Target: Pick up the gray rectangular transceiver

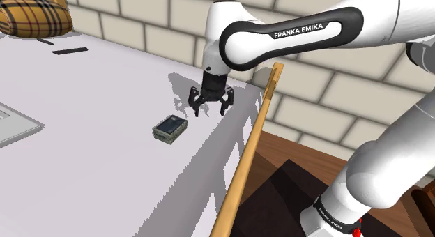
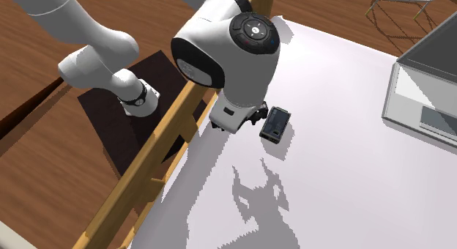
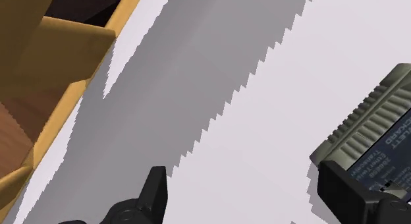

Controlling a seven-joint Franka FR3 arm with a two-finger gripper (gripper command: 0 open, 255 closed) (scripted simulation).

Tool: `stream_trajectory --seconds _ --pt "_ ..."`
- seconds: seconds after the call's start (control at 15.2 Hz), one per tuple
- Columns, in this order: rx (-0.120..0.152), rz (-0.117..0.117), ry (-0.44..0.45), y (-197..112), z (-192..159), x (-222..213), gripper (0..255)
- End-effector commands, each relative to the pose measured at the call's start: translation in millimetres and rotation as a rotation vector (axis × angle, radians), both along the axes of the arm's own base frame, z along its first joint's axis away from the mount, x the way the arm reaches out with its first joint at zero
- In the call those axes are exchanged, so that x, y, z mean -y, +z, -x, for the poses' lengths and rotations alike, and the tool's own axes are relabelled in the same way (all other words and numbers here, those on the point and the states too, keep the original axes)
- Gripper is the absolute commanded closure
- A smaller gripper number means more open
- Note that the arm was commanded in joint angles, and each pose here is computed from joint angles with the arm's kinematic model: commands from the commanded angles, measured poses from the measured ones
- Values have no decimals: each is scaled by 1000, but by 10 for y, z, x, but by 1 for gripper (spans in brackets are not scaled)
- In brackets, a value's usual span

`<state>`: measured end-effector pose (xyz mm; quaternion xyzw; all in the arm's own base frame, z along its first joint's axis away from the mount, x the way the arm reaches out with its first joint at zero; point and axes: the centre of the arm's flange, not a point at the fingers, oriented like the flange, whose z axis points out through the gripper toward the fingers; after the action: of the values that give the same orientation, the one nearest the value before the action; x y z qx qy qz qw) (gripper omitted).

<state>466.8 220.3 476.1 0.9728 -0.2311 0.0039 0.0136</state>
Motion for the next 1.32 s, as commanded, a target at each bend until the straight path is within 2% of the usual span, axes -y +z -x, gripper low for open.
stream_trajectory --seconds 0.0,0.46,1.06,1.12,1.25 --pt "0 -4 -41 -65 -185 -192 0" --pt "3 -13 -166 -287 -845 -742 0" --pt "3 -13 -166 -687 -845 -741 0" --pt "3 -13 -166 -680 -845 -740 255" --pt "3 -13 -166 -677 -843 -740 255"
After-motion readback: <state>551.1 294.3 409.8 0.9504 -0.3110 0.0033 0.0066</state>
